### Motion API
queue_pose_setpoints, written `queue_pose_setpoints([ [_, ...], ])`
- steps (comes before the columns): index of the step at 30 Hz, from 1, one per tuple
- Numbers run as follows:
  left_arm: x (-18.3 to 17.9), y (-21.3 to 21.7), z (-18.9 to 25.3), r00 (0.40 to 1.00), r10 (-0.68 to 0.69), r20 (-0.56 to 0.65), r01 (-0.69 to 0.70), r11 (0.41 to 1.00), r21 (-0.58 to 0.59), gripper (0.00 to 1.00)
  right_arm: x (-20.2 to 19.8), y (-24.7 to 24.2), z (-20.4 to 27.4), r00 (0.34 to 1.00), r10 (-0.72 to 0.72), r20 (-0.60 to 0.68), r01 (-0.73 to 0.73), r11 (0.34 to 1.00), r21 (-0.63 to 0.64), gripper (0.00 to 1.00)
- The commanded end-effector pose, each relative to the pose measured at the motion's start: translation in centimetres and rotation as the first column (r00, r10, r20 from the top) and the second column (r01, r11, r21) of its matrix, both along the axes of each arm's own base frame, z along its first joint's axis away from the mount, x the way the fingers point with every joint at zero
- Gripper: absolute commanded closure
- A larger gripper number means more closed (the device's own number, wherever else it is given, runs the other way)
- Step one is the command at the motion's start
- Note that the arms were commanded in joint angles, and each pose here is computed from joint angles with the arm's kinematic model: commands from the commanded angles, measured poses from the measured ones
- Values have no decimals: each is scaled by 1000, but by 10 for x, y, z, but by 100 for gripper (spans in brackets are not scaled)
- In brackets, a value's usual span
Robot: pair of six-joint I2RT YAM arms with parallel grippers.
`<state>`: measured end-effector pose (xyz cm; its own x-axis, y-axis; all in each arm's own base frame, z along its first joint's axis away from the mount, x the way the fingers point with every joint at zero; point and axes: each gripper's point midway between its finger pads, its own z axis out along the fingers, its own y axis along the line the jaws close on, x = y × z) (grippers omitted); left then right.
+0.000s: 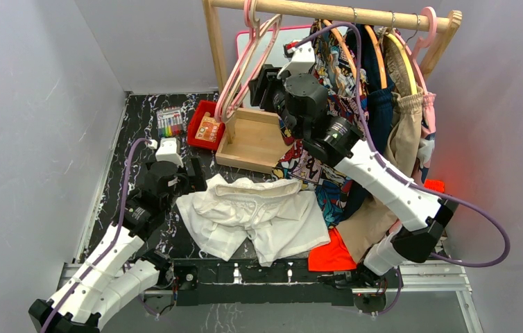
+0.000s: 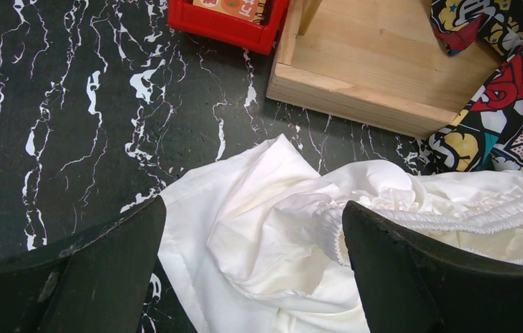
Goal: Place the shorts on the hanger
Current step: Pick up the hanger from the clothesline.
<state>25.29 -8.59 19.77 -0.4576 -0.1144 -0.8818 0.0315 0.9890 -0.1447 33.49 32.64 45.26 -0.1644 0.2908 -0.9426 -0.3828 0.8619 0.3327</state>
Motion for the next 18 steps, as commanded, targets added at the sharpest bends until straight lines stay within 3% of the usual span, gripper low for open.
queue_pose_setpoints([
  [1,3,-2,11,1000,-4,24,5,1000,-10,2,-10,-28,39,996,-48,79,44,997,55,42],
  [9,3,-2,10,1000,-5,23,5,1000,-9,2,-22,-41,52,994,-41,102,33,996,83,40],
  [13,3,-3,10,1000,-7,21,7,1000,-7,2,-38,-31,66,990,63,124,-79,988,134,30],
  [18,3,-2,9,1000,-6,18,6,1000,-4,2,-42,-10,65,983,155,97,-165,980,112,19],
])
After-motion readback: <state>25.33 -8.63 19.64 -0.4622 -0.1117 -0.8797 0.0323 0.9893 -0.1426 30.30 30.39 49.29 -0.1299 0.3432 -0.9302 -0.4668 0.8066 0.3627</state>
